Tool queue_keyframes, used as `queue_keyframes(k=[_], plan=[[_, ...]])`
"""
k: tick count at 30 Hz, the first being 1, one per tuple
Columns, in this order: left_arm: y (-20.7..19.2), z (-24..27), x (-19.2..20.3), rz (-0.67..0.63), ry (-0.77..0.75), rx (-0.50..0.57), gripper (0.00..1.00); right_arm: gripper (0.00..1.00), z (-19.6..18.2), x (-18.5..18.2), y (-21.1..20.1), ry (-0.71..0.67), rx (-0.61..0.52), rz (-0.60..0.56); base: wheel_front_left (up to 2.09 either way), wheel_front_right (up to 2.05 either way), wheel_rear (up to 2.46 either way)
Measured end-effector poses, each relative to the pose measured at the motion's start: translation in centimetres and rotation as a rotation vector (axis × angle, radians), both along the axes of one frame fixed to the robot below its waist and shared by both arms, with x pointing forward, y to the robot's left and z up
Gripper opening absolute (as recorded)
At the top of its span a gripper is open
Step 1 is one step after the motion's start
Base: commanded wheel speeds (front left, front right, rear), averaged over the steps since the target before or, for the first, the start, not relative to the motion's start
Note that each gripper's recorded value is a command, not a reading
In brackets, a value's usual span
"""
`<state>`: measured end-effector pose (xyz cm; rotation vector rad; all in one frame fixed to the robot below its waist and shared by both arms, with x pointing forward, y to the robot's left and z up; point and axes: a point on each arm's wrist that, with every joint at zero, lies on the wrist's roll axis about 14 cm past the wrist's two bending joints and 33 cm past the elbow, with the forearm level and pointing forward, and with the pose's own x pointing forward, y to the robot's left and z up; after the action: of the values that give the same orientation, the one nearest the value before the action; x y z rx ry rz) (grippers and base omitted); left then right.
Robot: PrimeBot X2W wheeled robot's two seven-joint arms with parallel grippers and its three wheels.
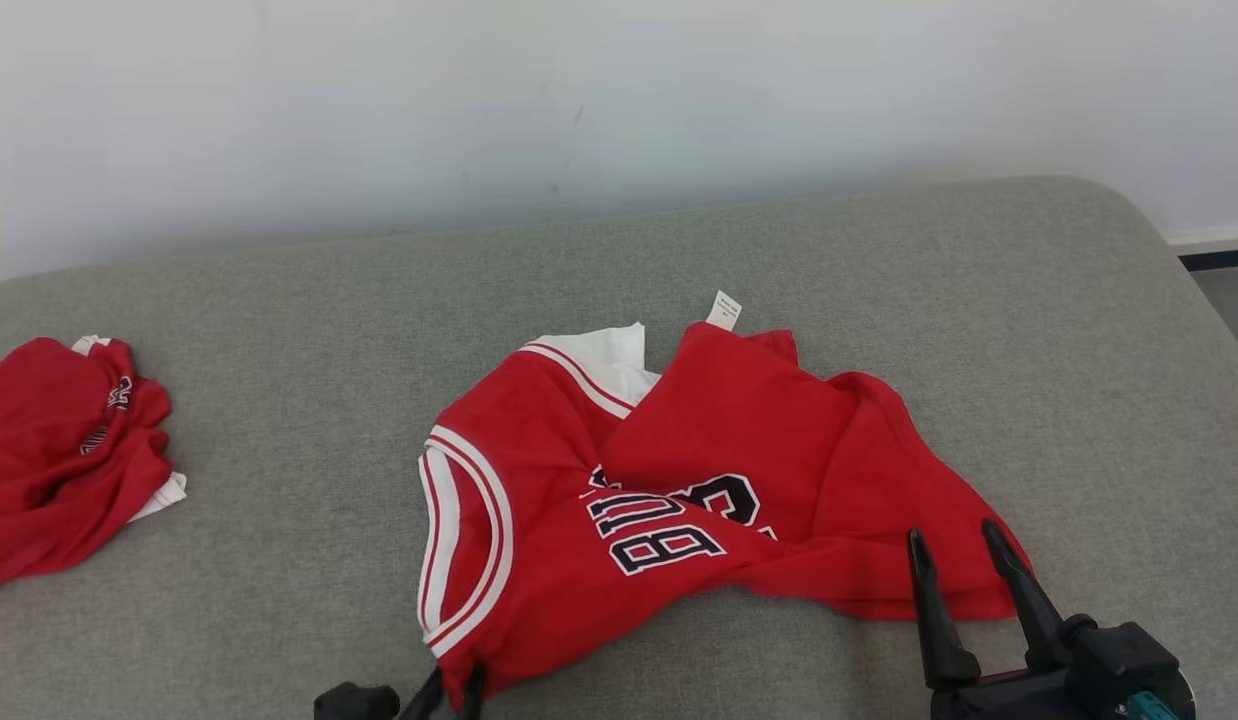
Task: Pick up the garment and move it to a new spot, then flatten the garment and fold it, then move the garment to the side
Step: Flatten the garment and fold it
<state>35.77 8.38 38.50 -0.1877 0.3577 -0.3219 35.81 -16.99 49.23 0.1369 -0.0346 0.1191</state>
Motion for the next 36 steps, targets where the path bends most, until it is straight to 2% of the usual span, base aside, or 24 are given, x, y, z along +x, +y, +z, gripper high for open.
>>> queue_keyframes(k=[8,14,17,26,30,36], plan=[[0.6,6.8,2.2,0.036,-0.227,-0.043,0.0,1.0,0.6,0.1,0.9,-0.02,0.012,0.021,0.0,0.0,0.0],[2.0,9.7,0.7,0.062,-0.331,-0.044,0.0,1.0,0.4,0.2,2.3,-0.013,0.034,0.055,0.0,0.0,0.0],[2.6,9.1,-1.0,0.068,-0.315,-0.034,0.0,1.0,0.5,0.5,3.2,-0.015,0.042,0.078,0.0,0.0,0.0],[1.9,4.7,-6.1,0.048,-0.122,-0.049,0.0,1.0,-0.3,1.0,3.4,0.01,0.054,0.079,0.0,0.0,0.0],[1.5,5.9,-4.7,0.019,-0.166,-0.042,0.0,1.0,-0.5,0.9,2.6,0.017,0.047,0.06,0.0,0.0,0.0],[0.2,10.2,0.4,-0.069,-0.323,0.001,0.0,1.0,-0.6,1.1,1.5,0.018,0.035,0.033,0.0,0.0,0.0]])
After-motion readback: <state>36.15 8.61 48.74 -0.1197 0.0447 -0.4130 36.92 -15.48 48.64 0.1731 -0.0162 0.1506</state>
